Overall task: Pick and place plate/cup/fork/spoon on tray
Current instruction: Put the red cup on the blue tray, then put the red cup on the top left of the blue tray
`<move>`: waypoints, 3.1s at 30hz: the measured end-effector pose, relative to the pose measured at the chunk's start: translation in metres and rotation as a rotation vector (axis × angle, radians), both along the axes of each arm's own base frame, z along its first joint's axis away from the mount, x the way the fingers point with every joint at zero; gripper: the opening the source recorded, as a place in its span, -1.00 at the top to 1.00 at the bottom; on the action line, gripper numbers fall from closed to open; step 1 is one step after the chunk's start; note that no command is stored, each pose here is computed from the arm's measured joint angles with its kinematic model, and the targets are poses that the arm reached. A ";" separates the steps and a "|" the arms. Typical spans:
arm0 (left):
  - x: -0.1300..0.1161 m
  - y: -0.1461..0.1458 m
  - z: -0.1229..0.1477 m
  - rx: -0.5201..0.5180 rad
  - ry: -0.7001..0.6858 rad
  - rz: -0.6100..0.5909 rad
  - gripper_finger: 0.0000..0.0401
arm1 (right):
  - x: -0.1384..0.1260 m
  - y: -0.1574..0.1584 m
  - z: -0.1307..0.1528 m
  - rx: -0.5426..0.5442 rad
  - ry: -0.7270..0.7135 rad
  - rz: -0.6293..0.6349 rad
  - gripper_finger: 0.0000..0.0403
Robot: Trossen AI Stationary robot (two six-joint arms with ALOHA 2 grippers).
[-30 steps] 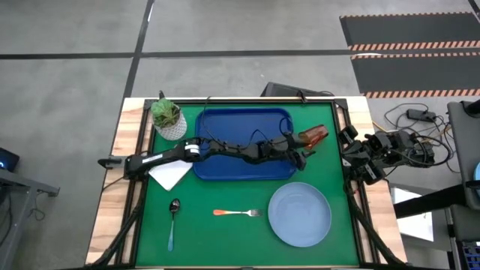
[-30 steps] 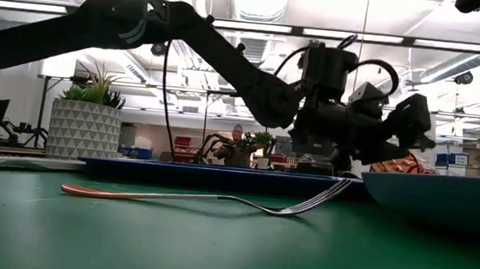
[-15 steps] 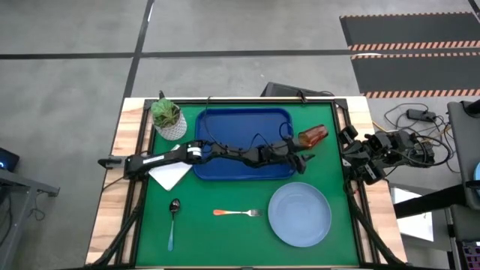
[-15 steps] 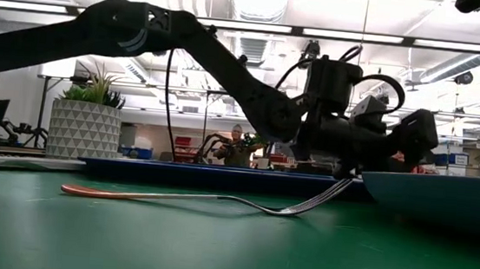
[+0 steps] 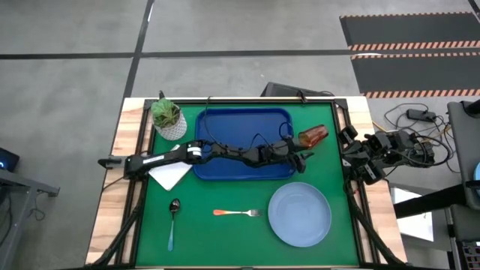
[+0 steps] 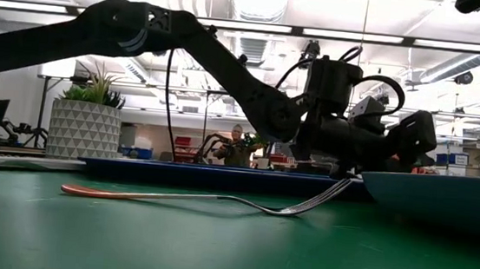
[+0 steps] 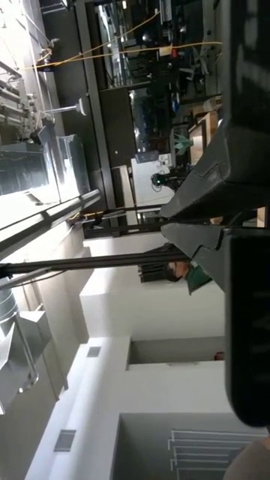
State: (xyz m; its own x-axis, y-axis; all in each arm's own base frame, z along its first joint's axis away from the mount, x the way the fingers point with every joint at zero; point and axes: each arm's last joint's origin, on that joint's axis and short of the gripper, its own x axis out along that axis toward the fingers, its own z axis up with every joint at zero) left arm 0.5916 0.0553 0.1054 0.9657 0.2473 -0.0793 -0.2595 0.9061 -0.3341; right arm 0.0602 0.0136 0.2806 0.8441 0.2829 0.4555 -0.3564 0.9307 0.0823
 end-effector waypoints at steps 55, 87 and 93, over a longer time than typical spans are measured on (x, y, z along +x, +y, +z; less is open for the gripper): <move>-0.030 0.066 0.085 0.688 0.415 -0.187 -0.21 | 0.009 -0.001 -0.008 0.048 0.119 -0.057 0.96; -0.017 0.077 0.036 0.690 0.270 -0.106 0.34 | 0.009 -0.002 -0.008 0.039 0.115 -0.099 0.96; -0.017 0.078 0.035 0.644 0.262 -0.098 0.77 | 0.009 -0.002 -0.008 0.039 0.115 -0.099 0.96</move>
